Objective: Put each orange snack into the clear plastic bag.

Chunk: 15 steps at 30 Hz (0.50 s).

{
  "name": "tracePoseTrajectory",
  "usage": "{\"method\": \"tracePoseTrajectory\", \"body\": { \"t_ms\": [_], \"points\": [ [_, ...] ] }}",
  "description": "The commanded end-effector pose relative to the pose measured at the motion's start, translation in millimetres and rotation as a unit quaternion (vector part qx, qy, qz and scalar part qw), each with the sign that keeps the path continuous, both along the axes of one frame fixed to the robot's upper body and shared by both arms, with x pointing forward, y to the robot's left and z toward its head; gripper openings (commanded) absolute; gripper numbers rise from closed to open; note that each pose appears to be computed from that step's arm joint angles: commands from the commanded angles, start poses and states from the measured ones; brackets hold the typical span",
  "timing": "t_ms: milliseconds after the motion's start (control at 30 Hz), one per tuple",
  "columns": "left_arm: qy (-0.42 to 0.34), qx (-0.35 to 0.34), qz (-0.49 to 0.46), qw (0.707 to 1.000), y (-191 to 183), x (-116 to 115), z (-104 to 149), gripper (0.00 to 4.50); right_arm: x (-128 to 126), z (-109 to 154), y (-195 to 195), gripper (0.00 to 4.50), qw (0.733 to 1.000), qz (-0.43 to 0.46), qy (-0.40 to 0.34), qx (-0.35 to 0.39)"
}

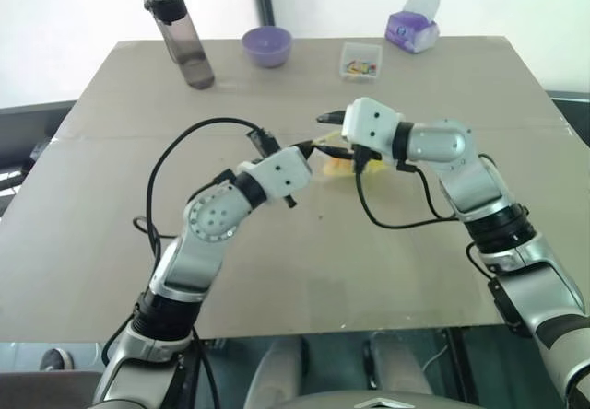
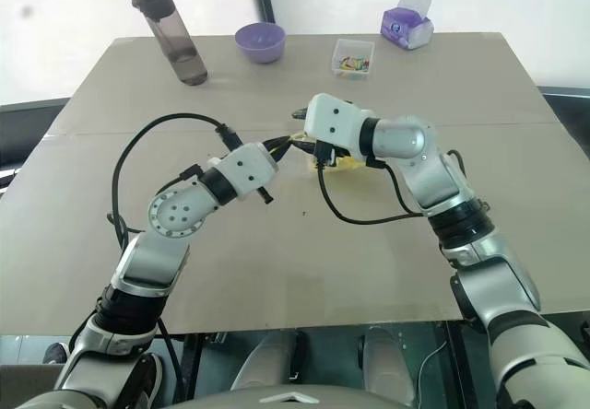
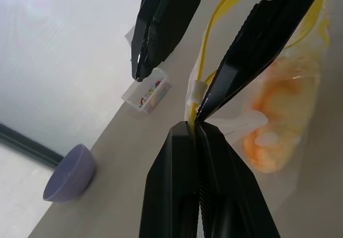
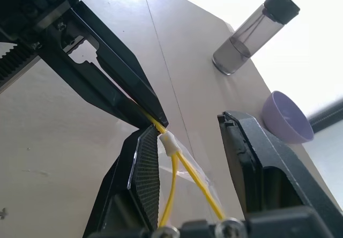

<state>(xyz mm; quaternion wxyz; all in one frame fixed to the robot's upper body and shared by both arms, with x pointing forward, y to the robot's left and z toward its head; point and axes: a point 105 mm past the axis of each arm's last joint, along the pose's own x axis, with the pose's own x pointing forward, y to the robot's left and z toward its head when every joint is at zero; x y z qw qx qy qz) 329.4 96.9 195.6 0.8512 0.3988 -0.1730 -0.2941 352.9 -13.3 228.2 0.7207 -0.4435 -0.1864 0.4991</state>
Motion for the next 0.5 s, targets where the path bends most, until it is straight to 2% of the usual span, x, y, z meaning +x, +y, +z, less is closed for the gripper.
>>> {"method": "tracePoseTrajectory", "body": {
  "t_ms": [33,100,133,500],
  "points": [
    [-0.027,-0.003,-0.004,1.000,-0.6,-5.1,13.5,0.00,-5.1,18.7,3.9,1.13,0.999,0.015,-0.034,0.010],
    [-0.025,-0.004,-0.004,1.000,-1.1,-5.0,12.3,0.00,-5.9,18.0,4.3,0.18,0.999,0.018,-0.033,0.009],
    [-0.024,-0.004,-0.004,1.000,-1.5,-4.9,11.9,0.00,-6.2,16.8,4.2,0.07,0.999,0.019,-0.032,0.008],
    [-0.023,-0.002,0.001,1.000,1.8,-3.7,11.0,0.00,0.2,8.2,-5.8,0.07,1.000,-0.004,-0.028,-0.009]
  ]
}}
